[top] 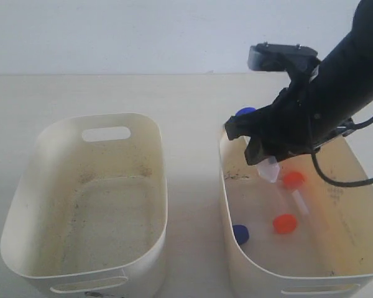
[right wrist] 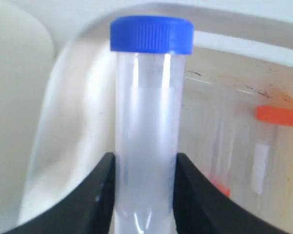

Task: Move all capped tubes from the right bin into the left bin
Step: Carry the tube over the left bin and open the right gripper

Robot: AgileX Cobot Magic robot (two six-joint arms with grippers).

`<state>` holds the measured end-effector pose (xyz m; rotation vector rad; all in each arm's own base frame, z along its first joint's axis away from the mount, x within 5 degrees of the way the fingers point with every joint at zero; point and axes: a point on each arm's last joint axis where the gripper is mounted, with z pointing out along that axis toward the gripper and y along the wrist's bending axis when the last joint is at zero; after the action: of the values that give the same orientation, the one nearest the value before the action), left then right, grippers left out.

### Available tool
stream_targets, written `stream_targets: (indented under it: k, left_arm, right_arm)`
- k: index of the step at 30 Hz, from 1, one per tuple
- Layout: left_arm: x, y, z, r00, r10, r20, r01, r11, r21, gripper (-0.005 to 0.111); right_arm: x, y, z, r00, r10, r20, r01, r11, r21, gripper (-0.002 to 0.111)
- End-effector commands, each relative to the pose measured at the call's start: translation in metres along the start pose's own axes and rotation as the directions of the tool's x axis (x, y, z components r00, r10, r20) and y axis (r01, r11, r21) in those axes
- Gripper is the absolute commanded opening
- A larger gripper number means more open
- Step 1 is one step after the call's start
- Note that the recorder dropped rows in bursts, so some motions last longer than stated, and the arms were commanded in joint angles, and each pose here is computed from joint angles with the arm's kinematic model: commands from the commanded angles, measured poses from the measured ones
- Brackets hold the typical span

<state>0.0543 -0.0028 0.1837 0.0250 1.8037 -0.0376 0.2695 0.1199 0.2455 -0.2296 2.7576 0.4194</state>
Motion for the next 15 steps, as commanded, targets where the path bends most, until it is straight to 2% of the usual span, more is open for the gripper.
stream_targets:
  k: [1,3,5,7,9,13,15]
  left_arm:
    - [-0.002,0.000,-0.001,1.000,-0.005,0.014,0.005,1.000,0.002,0.004]
    - [-0.002,0.000,-0.001,1.000,-0.005,0.014,0.005,1.000,0.002,0.004]
    - [-0.002,0.000,-0.001,1.000,-0.005,0.014,0.005,1.000,0.002,0.004]
    - [-0.002,0.000,-0.001,1.000,-0.005,0.014,0.005,1.000,0.002,0.004]
    - [-0.002,0.000,-0.001,1.000,-0.005,0.014,0.005,1.000,0.002,0.004]
    - [-0.002,0.000,-0.001,1.000,-0.005,0.014,0.005,1.000,0.002,0.004]
    - [-0.002,0.000,-0.001,1.000,-0.005,0.014,0.005,1.000,0.002,0.004]
  right_arm:
    - [0.006,0.020,-0.031,0.998,-0.054,0.039,0.060,0.982,-0.181,0.000]
    - [0.008,0.035,-0.040,0.990,-0.122,0.075,0.140,0.934,-0.329,0.000]
    - [0.010,0.054,-0.045,0.975,-0.186,0.125,0.223,0.863,-0.453,0.000]
    - [0.013,0.070,-0.047,0.953,-0.238,0.186,0.301,0.806,-0.510,0.000]
    - [0.014,0.084,-0.045,0.926,-0.282,0.251,0.373,0.783,-0.498,0.000]
    - [0.017,0.108,-0.037,0.886,-0.308,0.348,0.441,0.790,-0.425,0.000]
    - [0.019,0.117,-0.032,0.869,-0.325,0.372,0.468,0.786,-0.405,0.005]
